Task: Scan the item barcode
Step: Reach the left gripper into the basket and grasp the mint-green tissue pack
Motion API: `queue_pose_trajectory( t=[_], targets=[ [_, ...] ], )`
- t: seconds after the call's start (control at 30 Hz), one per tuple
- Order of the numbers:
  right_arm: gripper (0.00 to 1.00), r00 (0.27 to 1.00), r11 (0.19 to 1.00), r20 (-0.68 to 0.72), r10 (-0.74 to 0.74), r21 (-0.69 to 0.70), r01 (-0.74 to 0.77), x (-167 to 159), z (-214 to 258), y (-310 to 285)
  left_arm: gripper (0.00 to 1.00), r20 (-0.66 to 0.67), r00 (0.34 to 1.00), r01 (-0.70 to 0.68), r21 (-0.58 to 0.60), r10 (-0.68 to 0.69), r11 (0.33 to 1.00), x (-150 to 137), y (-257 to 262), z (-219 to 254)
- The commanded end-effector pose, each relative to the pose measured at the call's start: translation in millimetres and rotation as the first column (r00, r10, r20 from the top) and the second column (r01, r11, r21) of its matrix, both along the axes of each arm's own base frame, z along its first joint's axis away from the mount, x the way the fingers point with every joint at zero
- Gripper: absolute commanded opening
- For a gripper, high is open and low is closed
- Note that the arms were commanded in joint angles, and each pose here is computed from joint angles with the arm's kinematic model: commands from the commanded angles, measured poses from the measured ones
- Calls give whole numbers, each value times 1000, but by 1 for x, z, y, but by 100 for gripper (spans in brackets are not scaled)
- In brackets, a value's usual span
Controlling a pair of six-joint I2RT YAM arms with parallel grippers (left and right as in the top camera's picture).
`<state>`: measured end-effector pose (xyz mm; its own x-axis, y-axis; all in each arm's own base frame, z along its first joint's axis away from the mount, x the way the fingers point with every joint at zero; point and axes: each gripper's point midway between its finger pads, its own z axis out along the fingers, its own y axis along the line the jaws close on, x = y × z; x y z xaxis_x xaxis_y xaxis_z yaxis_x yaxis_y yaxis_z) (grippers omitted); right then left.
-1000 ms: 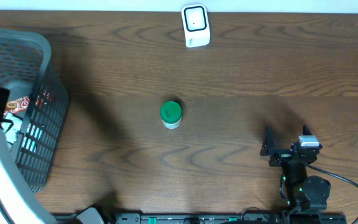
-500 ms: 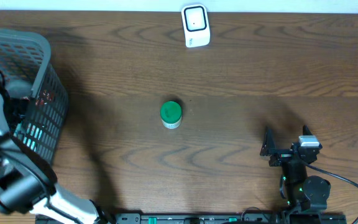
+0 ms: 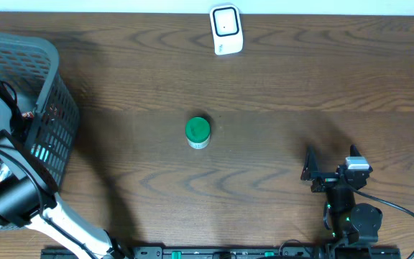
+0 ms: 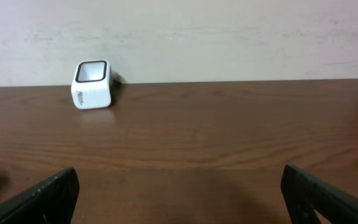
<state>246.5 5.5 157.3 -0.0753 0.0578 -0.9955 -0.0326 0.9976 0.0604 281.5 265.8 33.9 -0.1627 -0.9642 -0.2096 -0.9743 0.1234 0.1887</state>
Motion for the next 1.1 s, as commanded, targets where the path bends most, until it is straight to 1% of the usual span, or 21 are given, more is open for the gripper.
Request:
queue_pose_trajectory(
  t=[0.0, 0.17, 0.33, 0.5, 0.57, 0.6, 0.7, 0.77, 0.83, 0.87, 0.97, 1.07],
  targets=[
    [99, 1000, 1000, -2, 3, 9, -3, 0, -1, 1, 98, -35, 999, 12, -39, -14, 999, -3, -4, -19],
    [99, 1000, 1000, -2, 4, 9, -3, 0, -1, 1, 98, -80, 997, 13, -73, -19, 997, -9, -9, -38],
    [99, 1000, 1000, -2, 4, 9, -3, 0, -1, 1, 98, -142, 990, 11, -122, -28, 993, -22, -19, -66],
    [99, 1000, 1000, -2, 3, 9, -3, 0, -1, 1, 81, -164, 986, 7, -142, -31, 990, -35, -29, -87],
    [99, 1000, 1000, -2, 3, 9, -3, 0, -1, 1, 65, -169, 985, 6, -146, -31, 989, -39, -31, -90],
    [99, 1000, 1000, -2, 3, 9, -3, 0, -1, 1, 61, -172, 985, 5, -148, -31, 989, -40, -32, -91],
    [99, 1000, 1000, -2, 3, 9, -3, 0, -1, 1, 61, -175, 983, 21, -156, -48, 988, -41, -33, -90],
    [99, 1000, 1000, -2, 3, 9, -3, 0, -1, 1, 61, -169, 982, 53, -159, -80, 986, -38, -31, -86],
    [99, 1000, 1000, -2, 3, 9, -3, 0, -1, 1, 53, -154, 982, 86, -153, -110, 984, -32, -25, -73],
    [99, 1000, 1000, -2, 3, 9, -3, 0, -1, 1, 51, -145, 983, 93, -147, -115, 985, -28, -23, -66],
    [99, 1000, 1000, -2, 3, 9, -3, 0, -1, 1, 51, -94, 989, 102, -101, -112, 990, -15, -13, -32],
    [99, 1000, 1000, -2, 3, 9, -3, 0, -1, 1, 51, -6, 994, 108, -21, -109, 994, -1, -3, 19]
  ],
)
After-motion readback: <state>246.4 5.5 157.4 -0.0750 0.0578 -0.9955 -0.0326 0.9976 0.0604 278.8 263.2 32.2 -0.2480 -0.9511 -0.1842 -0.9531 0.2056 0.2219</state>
